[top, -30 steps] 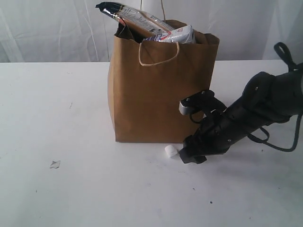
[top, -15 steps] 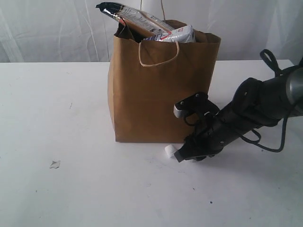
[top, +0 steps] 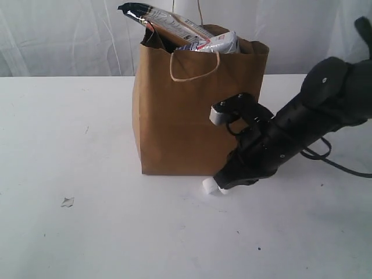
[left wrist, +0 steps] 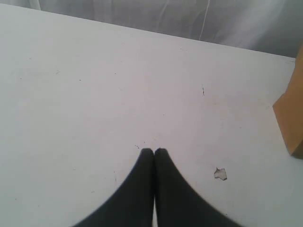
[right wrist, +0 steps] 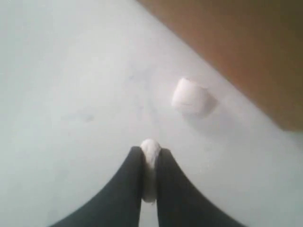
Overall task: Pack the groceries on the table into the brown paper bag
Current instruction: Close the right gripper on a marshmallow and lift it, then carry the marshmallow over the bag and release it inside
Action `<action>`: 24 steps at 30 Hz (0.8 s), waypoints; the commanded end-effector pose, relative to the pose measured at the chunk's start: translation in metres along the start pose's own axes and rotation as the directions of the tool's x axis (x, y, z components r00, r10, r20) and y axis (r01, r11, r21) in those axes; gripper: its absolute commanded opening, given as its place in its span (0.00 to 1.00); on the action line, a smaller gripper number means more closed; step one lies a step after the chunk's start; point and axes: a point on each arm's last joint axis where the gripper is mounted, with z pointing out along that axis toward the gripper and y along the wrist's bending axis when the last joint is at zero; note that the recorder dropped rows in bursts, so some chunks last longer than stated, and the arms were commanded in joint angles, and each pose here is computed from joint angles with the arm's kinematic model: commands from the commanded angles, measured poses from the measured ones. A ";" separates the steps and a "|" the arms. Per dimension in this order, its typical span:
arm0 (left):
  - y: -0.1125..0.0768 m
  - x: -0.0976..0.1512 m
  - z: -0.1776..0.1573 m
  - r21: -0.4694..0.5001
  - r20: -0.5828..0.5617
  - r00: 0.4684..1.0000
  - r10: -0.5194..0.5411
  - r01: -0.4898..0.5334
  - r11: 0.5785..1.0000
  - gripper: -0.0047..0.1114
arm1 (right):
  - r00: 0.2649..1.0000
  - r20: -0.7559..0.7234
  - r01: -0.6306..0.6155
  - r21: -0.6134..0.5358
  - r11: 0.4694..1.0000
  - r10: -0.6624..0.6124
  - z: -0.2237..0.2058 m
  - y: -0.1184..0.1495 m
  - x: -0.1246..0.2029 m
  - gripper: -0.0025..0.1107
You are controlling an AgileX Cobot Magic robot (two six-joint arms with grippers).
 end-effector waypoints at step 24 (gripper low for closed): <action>0.000 0.001 0.000 -0.001 0.005 1.000 -0.007 0.007 1.000 0.04 | 0.756 0.580 -0.039 0.502 0.864 -0.303 -0.172 0.006 -0.066 0.02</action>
